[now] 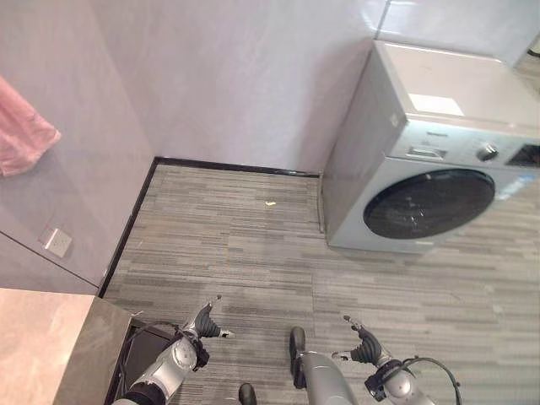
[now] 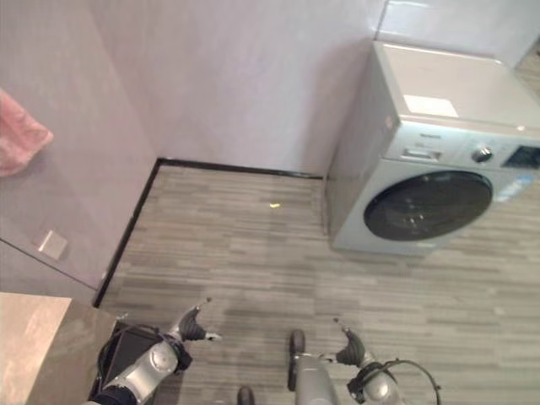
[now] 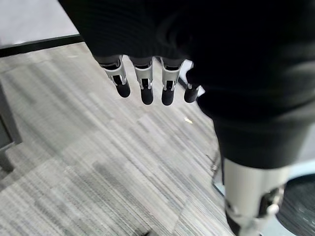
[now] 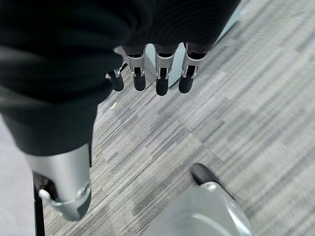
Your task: Put brush and paste in cup on sink, flatten towel.
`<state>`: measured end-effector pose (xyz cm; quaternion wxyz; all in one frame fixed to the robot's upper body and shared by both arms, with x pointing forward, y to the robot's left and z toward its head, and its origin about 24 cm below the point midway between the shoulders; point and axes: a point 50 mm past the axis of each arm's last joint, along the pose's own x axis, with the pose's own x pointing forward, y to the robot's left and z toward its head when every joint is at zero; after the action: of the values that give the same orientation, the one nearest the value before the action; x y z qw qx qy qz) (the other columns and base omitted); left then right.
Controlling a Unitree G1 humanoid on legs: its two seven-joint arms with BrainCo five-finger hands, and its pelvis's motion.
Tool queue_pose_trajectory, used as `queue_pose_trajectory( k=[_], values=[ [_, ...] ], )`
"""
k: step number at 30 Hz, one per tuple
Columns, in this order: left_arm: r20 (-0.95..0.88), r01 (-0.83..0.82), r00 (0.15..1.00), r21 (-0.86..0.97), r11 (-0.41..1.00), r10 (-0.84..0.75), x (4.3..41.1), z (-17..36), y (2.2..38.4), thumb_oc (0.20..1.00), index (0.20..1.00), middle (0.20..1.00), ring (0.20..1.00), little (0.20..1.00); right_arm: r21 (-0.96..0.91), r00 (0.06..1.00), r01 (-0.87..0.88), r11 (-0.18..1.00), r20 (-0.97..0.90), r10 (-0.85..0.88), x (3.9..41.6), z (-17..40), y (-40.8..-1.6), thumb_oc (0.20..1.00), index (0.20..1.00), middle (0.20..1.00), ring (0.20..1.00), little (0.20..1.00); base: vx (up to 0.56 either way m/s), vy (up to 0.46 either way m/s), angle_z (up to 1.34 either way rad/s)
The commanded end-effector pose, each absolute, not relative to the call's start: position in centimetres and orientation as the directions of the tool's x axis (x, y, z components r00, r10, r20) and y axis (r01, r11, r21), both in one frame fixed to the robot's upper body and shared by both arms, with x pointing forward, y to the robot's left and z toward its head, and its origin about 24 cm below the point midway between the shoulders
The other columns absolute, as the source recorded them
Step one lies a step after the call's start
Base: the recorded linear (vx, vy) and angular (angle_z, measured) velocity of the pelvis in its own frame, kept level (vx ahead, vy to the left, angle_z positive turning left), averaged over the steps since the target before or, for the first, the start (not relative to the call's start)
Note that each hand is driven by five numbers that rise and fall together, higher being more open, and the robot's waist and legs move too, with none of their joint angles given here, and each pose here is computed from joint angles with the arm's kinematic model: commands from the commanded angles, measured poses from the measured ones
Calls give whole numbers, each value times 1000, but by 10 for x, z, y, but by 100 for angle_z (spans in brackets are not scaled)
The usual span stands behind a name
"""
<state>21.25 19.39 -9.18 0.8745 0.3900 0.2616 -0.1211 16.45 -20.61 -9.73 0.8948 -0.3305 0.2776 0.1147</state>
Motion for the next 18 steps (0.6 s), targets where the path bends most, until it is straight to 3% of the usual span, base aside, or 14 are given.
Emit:
queue_pose_trajectory(
  k=[1,10,18],
  values=[
    [-444,381,893,649,658,-78,232,-73,178,1000,1000,1000,1000,1000,-580,863,-352,735,-505,14,179,-83,-215,1000,1000,1000,1000,1000,317,-99,66],
    [-470,388,880,628,675,-69,226,-81,173,1000,1000,1000,1000,1000,-584,846,-375,720,-532,8,175,-85,-224,1000,1000,1000,1000,1000,240,-172,39],
    [-405,334,913,661,672,-55,247,-68,167,1000,1000,1000,1000,1000,-592,877,-329,736,-481,5,178,-71,-234,1000,1000,1000,1000,1000,202,-269,32]
  ],
)
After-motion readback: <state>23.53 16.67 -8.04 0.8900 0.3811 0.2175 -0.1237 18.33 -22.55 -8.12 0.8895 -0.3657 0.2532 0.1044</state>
